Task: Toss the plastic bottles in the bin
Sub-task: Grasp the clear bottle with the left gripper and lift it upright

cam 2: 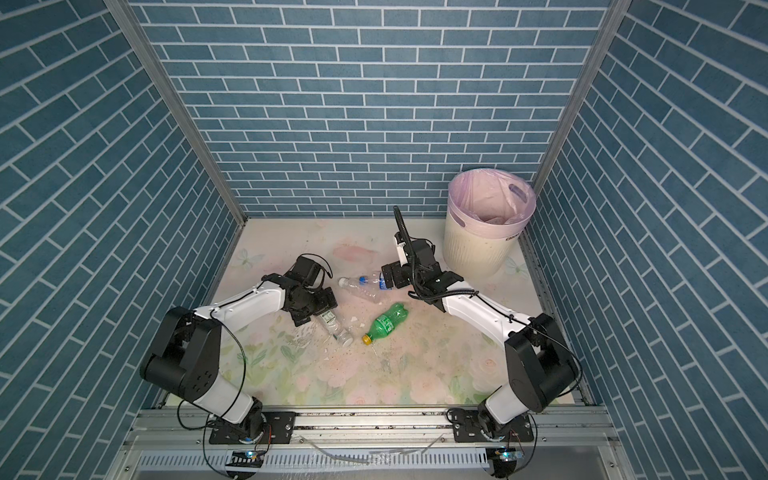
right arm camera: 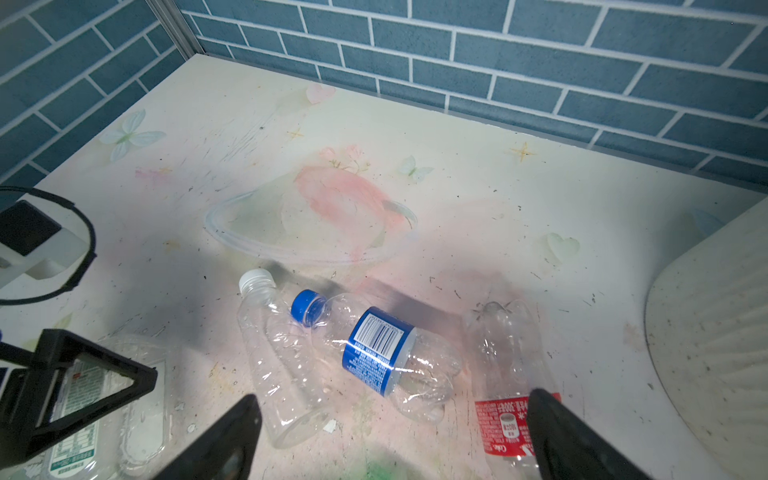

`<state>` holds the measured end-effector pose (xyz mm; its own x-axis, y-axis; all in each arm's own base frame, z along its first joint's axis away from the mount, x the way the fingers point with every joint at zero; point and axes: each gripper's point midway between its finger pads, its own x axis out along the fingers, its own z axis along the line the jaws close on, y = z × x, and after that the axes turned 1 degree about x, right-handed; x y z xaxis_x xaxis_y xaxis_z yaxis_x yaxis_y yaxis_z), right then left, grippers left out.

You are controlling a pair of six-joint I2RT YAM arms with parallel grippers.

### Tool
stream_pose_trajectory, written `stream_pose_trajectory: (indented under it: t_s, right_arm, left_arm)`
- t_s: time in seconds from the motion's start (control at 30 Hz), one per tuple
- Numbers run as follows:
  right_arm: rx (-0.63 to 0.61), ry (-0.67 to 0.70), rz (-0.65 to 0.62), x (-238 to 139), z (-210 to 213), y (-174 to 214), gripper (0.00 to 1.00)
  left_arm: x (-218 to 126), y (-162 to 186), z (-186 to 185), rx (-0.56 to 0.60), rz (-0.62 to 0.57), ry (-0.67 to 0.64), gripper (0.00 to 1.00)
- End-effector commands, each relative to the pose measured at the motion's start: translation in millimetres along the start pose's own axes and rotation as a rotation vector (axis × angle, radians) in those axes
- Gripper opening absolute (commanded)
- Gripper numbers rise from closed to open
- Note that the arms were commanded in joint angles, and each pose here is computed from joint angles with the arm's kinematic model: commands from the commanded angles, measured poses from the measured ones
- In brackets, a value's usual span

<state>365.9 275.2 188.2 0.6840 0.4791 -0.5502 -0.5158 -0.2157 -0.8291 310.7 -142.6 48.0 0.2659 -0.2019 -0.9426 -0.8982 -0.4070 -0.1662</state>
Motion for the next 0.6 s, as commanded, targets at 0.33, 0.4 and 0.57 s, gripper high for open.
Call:
stream_pose_trajectory:
  t_s: [0.33, 0.4, 0.57]
  right_arm:
    - [-0.002, -0.006, -0.038, -14, 6, -5, 0.99]
    - [-0.004, -0.003, -0.038, -14, 6, -5, 0.99]
    - [-0.007, -0.015, -0.038, -15, 9, -5, 0.99]
  left_arm:
    - [7, -4, -1, 0.039, -0.012, -0.037, 0.66]
    - [6, -5, -2, 0.042, -0.012, -0.036, 0.59]
    - [1, -8, -7, 0.048, -0.032, -0.017, 0.54]
